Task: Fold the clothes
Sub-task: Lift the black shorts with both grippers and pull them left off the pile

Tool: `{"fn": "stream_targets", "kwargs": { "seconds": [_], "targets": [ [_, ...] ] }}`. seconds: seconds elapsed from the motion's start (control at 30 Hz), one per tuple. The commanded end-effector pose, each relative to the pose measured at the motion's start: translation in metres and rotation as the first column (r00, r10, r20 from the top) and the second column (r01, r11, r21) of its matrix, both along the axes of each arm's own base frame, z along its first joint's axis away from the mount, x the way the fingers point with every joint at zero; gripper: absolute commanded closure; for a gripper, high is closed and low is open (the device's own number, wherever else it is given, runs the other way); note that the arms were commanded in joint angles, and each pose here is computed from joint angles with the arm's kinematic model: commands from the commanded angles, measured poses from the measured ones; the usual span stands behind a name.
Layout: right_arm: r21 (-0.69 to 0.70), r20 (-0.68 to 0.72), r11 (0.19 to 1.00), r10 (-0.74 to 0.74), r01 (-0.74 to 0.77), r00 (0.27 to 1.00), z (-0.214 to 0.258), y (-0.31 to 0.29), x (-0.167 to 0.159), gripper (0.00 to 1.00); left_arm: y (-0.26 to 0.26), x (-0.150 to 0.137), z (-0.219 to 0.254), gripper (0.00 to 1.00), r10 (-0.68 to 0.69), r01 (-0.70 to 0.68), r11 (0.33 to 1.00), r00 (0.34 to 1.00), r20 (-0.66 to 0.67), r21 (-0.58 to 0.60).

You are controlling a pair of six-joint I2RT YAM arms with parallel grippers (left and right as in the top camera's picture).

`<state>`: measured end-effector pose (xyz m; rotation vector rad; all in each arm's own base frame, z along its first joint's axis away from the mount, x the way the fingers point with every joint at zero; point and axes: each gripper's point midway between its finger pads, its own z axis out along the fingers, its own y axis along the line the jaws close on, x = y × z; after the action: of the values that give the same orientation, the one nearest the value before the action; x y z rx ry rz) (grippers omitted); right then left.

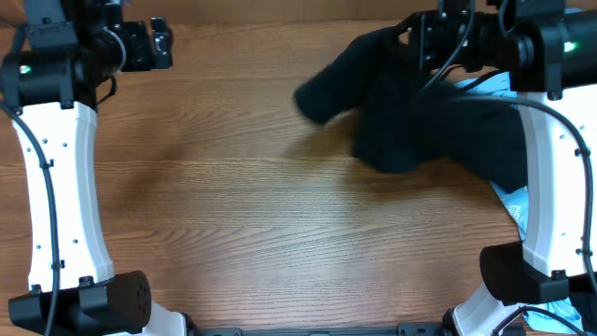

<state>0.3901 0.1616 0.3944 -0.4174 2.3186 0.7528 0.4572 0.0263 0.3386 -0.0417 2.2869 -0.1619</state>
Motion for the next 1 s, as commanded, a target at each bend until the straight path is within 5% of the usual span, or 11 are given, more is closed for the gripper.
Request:
{"fn": "stream_targets", "kwargs": {
  "seconds": [0.0, 0.07, 0.13, 0.23, 0.33, 0.57, 0.67, 0.77, 0.83, 0.87, 0.97],
  "targets": [
    [-0.018, 0.046, 0.999, 0.046, -0.045, 0.998, 0.017, 0.015, -0.022, 0.96, -0.006, -0.005, 0.014, 0.0, -0.012, 0.013, 0.999, 1.0, 0.024, -0.037],
    [-0.064, 0.052, 0.998, 0.03, -0.026, 0.998, 0.012, 0.017, -0.022, 0.96, -0.023, -0.012, 0.009, 0.0, -0.079, 0.078, 0.993, 0.997, -0.008, -0.091],
    [-0.074, 0.059, 0.997, 0.024, -0.019, 0.998, 0.012, 0.017, -0.02, 0.96, -0.065, -0.031, 0.003, 0.0, -0.286, 0.278, 0.947, 0.957, -0.035, -0.161],
    [-0.075, 0.054, 0.997, 0.024, -0.019, 0.998, 0.01, 0.017, -0.019, 0.96, -0.132, -0.068, 0.0, 0.0, -0.662, 0.66, 0.746, 0.749, 0.004, -0.091],
    [-0.08, 0.033, 0.997, 0.024, -0.021, 0.999, 0.004, 0.018, -0.017, 0.96, -0.162, -0.083, -0.002, 0.0, -0.736, 0.732, 0.674, 0.677, -0.003, -0.099],
    [-0.088, 0.003, 0.996, 0.024, -0.024, 1.0, -0.006, 0.019, -0.014, 0.96, -0.229, -0.124, -0.032, 0.0, -0.912, 0.92, 0.389, 0.392, -0.123, 0.044],
    [-0.088, 0.001, 0.996, 0.024, -0.024, 1.0, -0.006, 0.019, -0.014, 0.96, -0.242, -0.115, -0.068, 0.0, -0.908, 0.931, 0.363, 0.358, -0.215, 0.018],
    [-0.089, -0.002, 0.996, 0.024, -0.025, 1.0, -0.007, 0.019, -0.014, 0.96, -0.243, -0.104, -0.099, 0.35, -0.891, 0.923, 0.382, 0.356, -0.28, -0.04],
    [-0.091, 0.002, 0.996, 0.022, -0.022, 1.0, -0.006, 0.018, -0.014, 0.96, -0.237, -0.093, -0.106, 0.87, -0.855, 0.9, 0.436, 0.41, -0.317, -0.014],
    [-0.099, 0.005, 0.995, 0.014, -0.014, 1.0, -0.007, 0.017, -0.012, 0.96, -0.232, -0.085, -0.105, 0.96, -0.826, 0.877, 0.48, 0.458, -0.33, 0.014],
    [-0.126, 0.013, 0.992, -0.013, 0.015, 1.0, -0.008, 0.011, -0.009, 0.93, -0.223, -0.059, -0.075, 0.96, -0.733, 0.78, 0.617, 0.618, -0.286, 0.104]
  ]
}}
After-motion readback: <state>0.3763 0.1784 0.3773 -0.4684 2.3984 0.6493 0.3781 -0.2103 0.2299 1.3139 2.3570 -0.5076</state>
